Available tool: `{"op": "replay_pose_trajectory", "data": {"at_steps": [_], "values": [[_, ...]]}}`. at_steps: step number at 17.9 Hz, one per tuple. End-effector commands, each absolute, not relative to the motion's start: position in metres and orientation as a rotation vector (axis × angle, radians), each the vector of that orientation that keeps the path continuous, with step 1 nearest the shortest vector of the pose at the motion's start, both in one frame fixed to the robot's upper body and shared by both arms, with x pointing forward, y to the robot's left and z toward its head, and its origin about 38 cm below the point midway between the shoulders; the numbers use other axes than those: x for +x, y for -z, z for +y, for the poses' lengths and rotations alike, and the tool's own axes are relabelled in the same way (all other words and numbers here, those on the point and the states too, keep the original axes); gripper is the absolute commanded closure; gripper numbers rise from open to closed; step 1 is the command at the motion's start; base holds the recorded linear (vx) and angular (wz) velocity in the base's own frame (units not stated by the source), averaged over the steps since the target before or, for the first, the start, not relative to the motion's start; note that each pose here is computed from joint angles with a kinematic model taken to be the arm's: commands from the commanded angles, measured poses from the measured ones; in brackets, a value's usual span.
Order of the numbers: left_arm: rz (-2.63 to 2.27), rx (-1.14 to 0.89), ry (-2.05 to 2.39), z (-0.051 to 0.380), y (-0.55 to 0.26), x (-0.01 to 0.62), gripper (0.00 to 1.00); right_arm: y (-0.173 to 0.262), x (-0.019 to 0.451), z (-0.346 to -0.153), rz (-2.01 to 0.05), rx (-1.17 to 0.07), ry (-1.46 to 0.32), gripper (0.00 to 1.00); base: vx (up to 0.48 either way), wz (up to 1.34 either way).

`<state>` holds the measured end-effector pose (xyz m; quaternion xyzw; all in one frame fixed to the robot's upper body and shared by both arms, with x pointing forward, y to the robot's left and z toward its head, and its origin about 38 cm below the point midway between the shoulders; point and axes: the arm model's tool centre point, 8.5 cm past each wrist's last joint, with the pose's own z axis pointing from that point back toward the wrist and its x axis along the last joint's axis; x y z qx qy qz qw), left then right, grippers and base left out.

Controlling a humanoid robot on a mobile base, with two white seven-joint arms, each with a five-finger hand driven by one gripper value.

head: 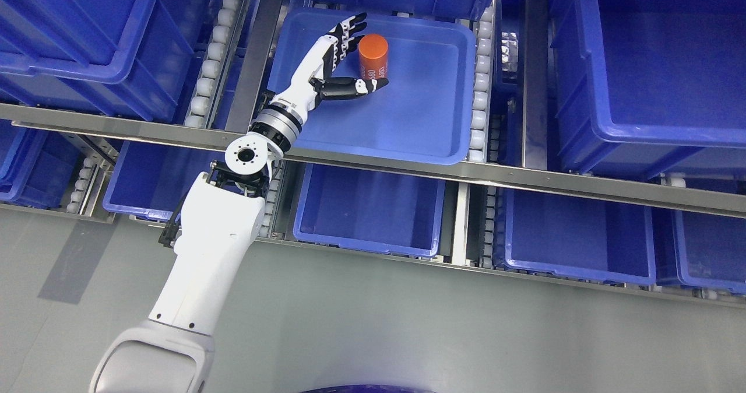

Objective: Grab orange capacitor from left shelf to right desk
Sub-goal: 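Close the left hand around the orange capacitor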

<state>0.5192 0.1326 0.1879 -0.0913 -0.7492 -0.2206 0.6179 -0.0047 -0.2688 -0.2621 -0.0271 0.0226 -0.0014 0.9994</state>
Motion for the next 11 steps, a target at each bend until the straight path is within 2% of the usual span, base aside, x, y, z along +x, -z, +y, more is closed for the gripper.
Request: {"op": "replay_pose_trajectory", "data": {"at_steps": [1, 5, 11], "values": [[-1.607, -0.204, 0.539, 0.138, -0.155, 0.532, 0.18, 0.262, 0.006, -0.28, 0.012, -0.072, 0.012, 0.0, 0.019, 0.0], [-1.62, -0.253, 0.558, 0.135, -0.156, 0.531, 0.33, 0.262, 0.006, -0.28, 0.011, -0.072, 0.012, 0.0, 0.045, 0.02], [-1.598, -0.27, 0.629, 0.117, -0.148, 0.525, 0.37, 0.262, 0.006, -0.28, 0.011, -0.072, 0.012, 0.0, 0.055, 0.05]]}}
